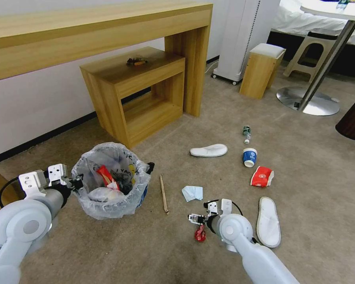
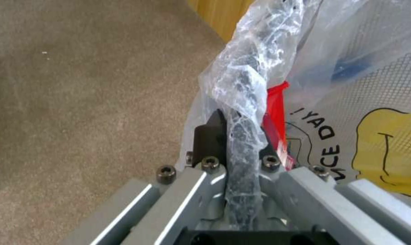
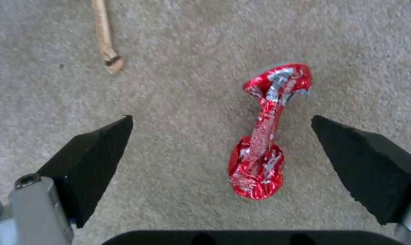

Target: Pick up the trash bin and place the garbage on the floor into it.

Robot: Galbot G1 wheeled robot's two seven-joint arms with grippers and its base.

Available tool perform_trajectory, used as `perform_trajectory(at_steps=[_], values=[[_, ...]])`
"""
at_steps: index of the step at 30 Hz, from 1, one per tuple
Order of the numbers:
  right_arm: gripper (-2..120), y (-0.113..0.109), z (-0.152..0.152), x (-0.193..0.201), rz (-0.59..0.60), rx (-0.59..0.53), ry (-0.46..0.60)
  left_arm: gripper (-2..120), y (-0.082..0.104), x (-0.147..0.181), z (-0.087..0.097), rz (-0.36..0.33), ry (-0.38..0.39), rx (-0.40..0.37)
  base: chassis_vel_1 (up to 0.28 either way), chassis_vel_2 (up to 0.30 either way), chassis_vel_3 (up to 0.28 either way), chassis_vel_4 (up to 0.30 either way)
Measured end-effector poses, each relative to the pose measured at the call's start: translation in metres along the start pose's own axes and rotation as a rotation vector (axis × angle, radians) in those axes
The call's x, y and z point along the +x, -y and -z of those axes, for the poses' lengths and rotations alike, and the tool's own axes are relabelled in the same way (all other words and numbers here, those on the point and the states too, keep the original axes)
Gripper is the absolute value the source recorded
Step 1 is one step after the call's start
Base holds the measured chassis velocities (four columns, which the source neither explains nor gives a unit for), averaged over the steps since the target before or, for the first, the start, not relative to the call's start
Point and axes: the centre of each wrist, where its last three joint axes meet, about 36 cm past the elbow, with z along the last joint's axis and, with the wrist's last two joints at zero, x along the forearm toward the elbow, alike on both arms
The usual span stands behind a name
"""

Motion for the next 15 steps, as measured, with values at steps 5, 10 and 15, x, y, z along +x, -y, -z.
perform_trajectory(at_steps=[5,10,15], values=[[100,0.002,-0.006,-0.006,-0.027,0.006,-0.010,0,0.000,0.001,0.000,-0.001,0.001,-0.001,0.000,0.000,0.000,0.000],[100,0.003,-0.010,-0.014,-0.046,0.009,-0.022,0,0.001,0.002,-0.001,-0.003,0.002,-0.002,0.000,0.000,0.000,0.000],[100,0.003,-0.010,-0.027,-0.059,0.013,-0.035,0,0.000,0.004,-0.001,-0.001,0.004,-0.002,0.000,0.000,0.000,0.000]])
